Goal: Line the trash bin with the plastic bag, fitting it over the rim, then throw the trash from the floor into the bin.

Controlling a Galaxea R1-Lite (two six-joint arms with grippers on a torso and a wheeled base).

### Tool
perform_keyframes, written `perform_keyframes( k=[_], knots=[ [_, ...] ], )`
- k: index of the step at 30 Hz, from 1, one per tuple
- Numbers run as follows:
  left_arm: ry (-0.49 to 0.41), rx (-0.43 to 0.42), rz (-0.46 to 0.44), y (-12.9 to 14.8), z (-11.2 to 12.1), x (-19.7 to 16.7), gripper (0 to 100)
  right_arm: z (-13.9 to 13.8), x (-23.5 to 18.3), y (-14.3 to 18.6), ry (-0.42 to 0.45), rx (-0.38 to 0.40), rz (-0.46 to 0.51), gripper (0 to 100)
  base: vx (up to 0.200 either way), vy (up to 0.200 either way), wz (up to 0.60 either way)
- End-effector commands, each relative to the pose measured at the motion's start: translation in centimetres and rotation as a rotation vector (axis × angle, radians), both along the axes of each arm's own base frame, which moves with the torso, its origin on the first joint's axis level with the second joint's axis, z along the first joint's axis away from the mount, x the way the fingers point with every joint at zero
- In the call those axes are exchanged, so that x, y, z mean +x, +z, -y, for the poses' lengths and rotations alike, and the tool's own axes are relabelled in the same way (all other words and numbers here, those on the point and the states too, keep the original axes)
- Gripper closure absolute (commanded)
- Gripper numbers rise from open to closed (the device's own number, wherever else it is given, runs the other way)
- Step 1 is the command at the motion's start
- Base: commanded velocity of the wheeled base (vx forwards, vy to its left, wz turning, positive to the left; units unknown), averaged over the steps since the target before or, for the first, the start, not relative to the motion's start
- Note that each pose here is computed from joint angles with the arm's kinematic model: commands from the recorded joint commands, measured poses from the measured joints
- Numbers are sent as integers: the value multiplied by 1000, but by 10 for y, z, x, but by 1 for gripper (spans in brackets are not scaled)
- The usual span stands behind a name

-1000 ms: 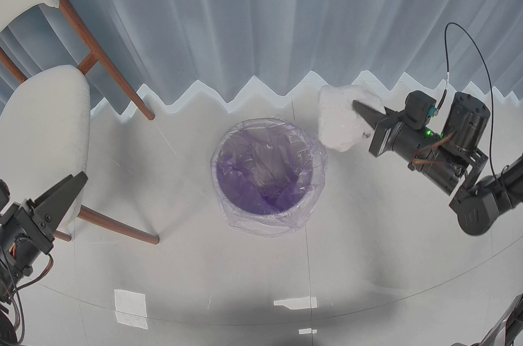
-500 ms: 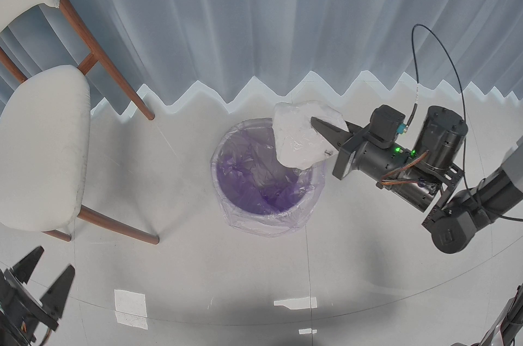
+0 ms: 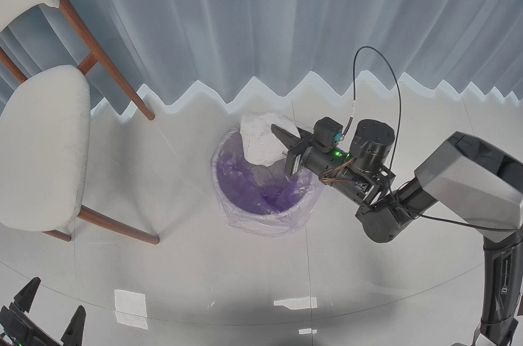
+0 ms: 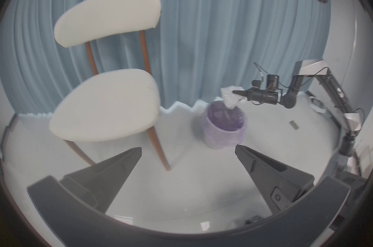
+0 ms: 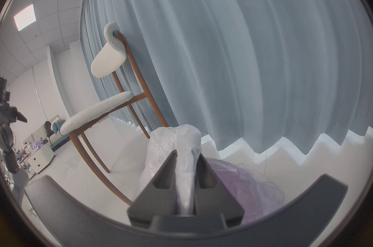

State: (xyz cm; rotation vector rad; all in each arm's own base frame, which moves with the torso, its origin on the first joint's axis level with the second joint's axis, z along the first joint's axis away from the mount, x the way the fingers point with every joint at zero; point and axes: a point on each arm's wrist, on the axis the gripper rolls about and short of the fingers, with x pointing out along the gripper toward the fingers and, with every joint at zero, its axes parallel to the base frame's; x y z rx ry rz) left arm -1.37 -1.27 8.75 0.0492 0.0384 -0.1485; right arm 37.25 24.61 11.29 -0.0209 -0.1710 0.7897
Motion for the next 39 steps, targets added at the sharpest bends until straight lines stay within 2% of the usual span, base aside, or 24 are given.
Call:
perform_keyframes(
  k=[1, 3, 5, 7, 9, 13, 15, 16, 18, 19, 20, 22, 25, 27, 35, 39],
  knots=[
    [91, 39, 6, -5, -2, -1, 0, -9, 18, -41, -8, -26, -47, 100, 0, 0, 0],
    [91, 62, 6, -6, -2, -1, 0, -9, 19, -50, -17, -36, -64, 100, 0, 0, 0],
    [51, 85, 7, -5, -2, -1, 0, -11, 20, -59, -25, -46, -81, 100, 0, 0, 0],
    [-90, 104, 17, -6, -1, -2, 0, -14, 21, -70, -28, -56, -97, 100, 0, 0, 0],
    [-139, 130, 30, -5, -1, -2, 0, -16, 21, -80, -25, -66, -112, 100, 0, 0, 0],
    [-132, 121, 29, -5, -1, -2, 0, -21, 30, -91, -26, -60, -108, 100, 0, 0, 0],
    [-78, 111, 23, -5, -2, -2, 0, -22, 32, -95, -27, -53, -117, 100, 0, 0, 0],
    [6, 88, 13, -5, -4, -1, 0, -22, 32, -97, -28, -49, -122, 100, 0, 0, 0],
    [245, -17, -15, -6, -9, -1, 0, -23, 34, -98, -45, -39, -129, 100, 0, 0, 0],
    [329, -63, -36, -8, -11, -2, 0, -23, 34, -99, -59, -36, -132, 100, 0, 0, 0],
    [333, -72, -51, -10, -11, -2, 0, -23, 34, -98, -67, -31, -134, 100, 0, 0, 0],
    [272, -25, -44, -10, -10, -2, 0, -23, 35, -99, -68, -25, -137, 100, 0, 0, 0],
    [215, -24, -50, -10, -11, -2, 0, -24, 35, -100, -70, -26, -138, 100, 0, 0, 0],
    [104, -36, -25, -11, -13, -4, 0, -22, 37, -101, -73, -27, -140, 100, 0, 0, 0],
    [133, -42, 40, -11, -12, -9, 0, -23, 37, -109, -74, -37, -155, 100, 0, 0, 0],
    [133, -42, 40, -12, -12, -9, 0, -24, 38, -107, -73, -33, -152, 100, 0, 0, 0]
  ],
)
